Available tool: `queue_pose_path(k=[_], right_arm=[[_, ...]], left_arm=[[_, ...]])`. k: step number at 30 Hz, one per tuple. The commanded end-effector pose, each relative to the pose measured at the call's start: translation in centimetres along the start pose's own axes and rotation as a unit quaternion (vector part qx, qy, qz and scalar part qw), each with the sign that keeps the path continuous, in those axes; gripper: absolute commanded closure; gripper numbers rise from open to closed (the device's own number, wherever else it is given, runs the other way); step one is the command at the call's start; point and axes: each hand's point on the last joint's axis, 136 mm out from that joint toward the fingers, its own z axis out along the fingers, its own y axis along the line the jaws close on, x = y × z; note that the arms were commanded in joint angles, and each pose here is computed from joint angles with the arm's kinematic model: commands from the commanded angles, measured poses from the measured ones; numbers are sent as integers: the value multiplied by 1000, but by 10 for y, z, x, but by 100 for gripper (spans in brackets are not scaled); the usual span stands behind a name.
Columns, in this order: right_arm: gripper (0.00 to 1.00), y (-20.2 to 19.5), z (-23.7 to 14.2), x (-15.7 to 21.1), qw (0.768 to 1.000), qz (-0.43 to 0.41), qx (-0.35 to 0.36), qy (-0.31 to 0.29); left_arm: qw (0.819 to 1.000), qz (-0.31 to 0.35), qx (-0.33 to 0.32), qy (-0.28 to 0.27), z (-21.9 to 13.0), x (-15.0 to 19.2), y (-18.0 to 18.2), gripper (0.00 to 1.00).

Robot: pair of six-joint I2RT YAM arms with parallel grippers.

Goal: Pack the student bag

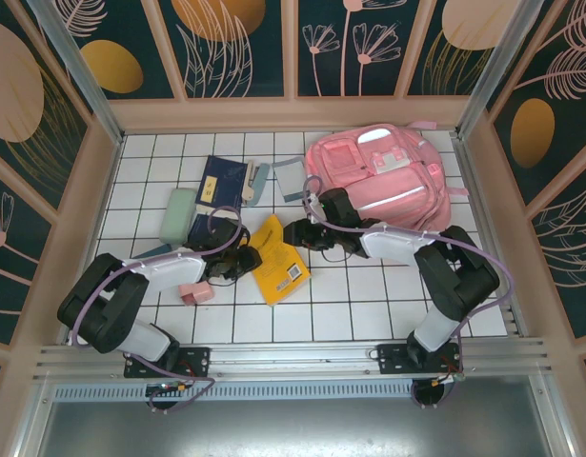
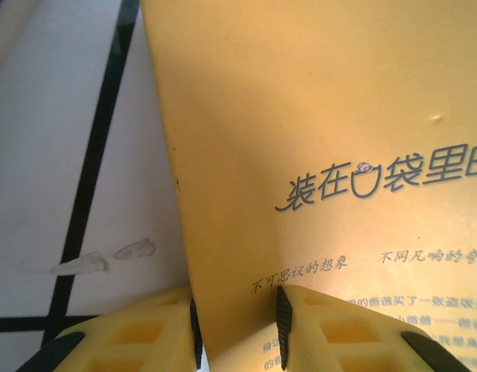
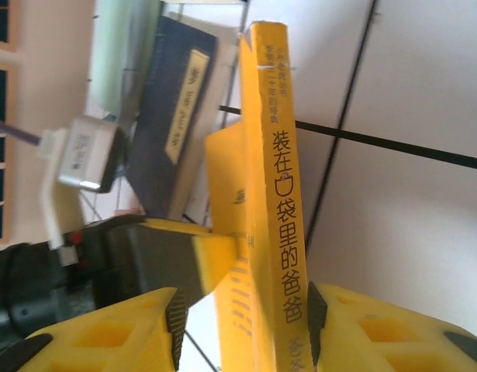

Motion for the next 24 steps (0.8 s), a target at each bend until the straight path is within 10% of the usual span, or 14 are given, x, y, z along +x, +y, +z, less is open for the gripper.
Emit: queue_pose_path(k=[1,7,12,24], right_arm=[[54,34,6,18,996,-37,-57,51],[65,9,12,25,996,-58,14,65],[100,10,7,18,996,-62,23,52],[100,8,-82,-44,990,-29,71,-118]], left_arm=[[999,17,-14,28,13,15,11,69],[999,20,-11,23,10,13,8,69],[999,30,-9,15,5,8,2,69],[984,151,69,-67,-37,-45,-101,61]])
